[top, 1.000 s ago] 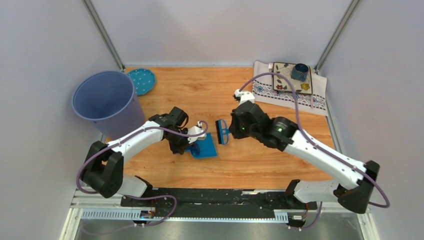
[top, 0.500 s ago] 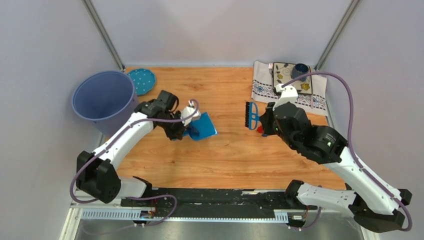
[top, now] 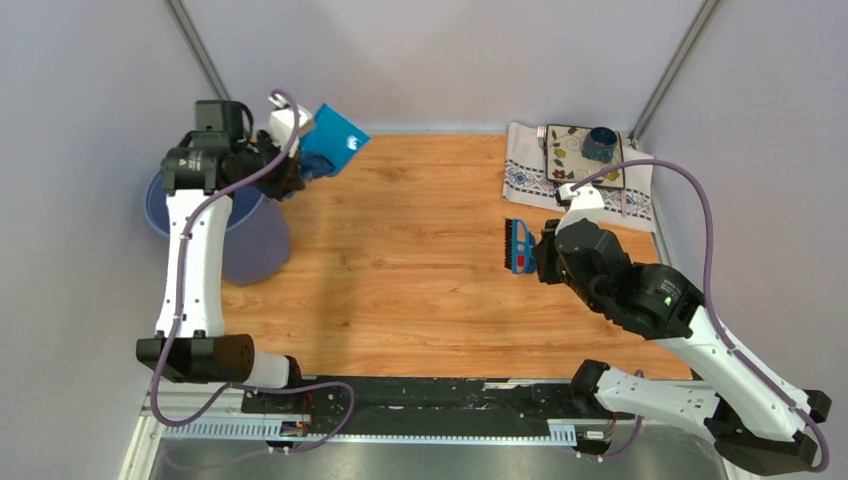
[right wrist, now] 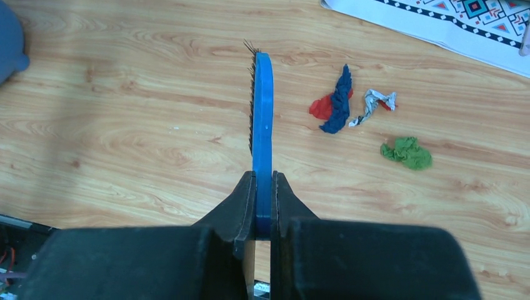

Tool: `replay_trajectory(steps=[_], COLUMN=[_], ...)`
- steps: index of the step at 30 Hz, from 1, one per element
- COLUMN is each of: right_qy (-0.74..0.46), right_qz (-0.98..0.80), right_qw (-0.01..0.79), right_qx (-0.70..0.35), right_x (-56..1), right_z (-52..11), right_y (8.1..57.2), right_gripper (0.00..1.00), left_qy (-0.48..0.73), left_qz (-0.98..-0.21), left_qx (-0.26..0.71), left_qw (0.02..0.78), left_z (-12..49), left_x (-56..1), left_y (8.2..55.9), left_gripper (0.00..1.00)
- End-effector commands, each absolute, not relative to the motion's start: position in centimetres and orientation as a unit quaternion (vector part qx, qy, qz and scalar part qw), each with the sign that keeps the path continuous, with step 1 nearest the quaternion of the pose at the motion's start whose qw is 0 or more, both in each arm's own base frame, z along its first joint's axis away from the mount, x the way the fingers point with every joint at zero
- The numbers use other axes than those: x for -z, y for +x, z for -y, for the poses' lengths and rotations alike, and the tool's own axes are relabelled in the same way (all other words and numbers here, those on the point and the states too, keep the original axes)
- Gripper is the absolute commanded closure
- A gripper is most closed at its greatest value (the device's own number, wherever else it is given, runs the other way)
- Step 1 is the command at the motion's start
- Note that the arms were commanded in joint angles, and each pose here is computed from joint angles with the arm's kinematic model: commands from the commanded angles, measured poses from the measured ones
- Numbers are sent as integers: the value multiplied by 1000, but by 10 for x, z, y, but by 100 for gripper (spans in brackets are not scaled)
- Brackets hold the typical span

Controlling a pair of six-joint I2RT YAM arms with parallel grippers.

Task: Sweep away the paper scraps from the table

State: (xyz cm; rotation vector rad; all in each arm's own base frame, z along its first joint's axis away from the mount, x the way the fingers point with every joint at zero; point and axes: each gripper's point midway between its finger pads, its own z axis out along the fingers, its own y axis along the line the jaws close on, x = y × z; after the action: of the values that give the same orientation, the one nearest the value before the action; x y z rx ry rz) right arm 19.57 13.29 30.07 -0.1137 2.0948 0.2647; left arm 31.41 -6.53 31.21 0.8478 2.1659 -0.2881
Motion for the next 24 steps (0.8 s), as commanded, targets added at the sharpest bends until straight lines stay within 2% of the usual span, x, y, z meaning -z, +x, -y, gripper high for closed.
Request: replay_trajectory(steps=[1, 6, 9, 14, 17, 24], right_qy=[-39, -46, -52, -60, -66, -85], right_qz=[-863, -867, -869, -868, -866, -866], right_qw=[490, 480, 477, 478, 478, 475], right_qx=[-114, -122, -121, -121, -128, -130], right_x=[-296, -288, -286, -284, -284, -283], right_z=[-127, -129, -130, -133, -139, -152], right_y=[191, 186, 186, 187, 189, 195], right_gripper=[100, 100, 100, 100, 100, 100], left_qy=[260, 196, 158, 153, 163, 227], left_qz=[-861, -873, -881, -857, -840, -763], left_qx=[96, 57, -10, -224, -333, -514], left_qw=[426, 443, 446, 437, 396, 319], left_z=[23, -36, -82, -152, -185, -221], left_x=[-351, -370, -371, -382, -385, -395], left_y=[312, 317, 314, 306, 293, 268], left_gripper=[100, 100, 100, 100, 100, 100])
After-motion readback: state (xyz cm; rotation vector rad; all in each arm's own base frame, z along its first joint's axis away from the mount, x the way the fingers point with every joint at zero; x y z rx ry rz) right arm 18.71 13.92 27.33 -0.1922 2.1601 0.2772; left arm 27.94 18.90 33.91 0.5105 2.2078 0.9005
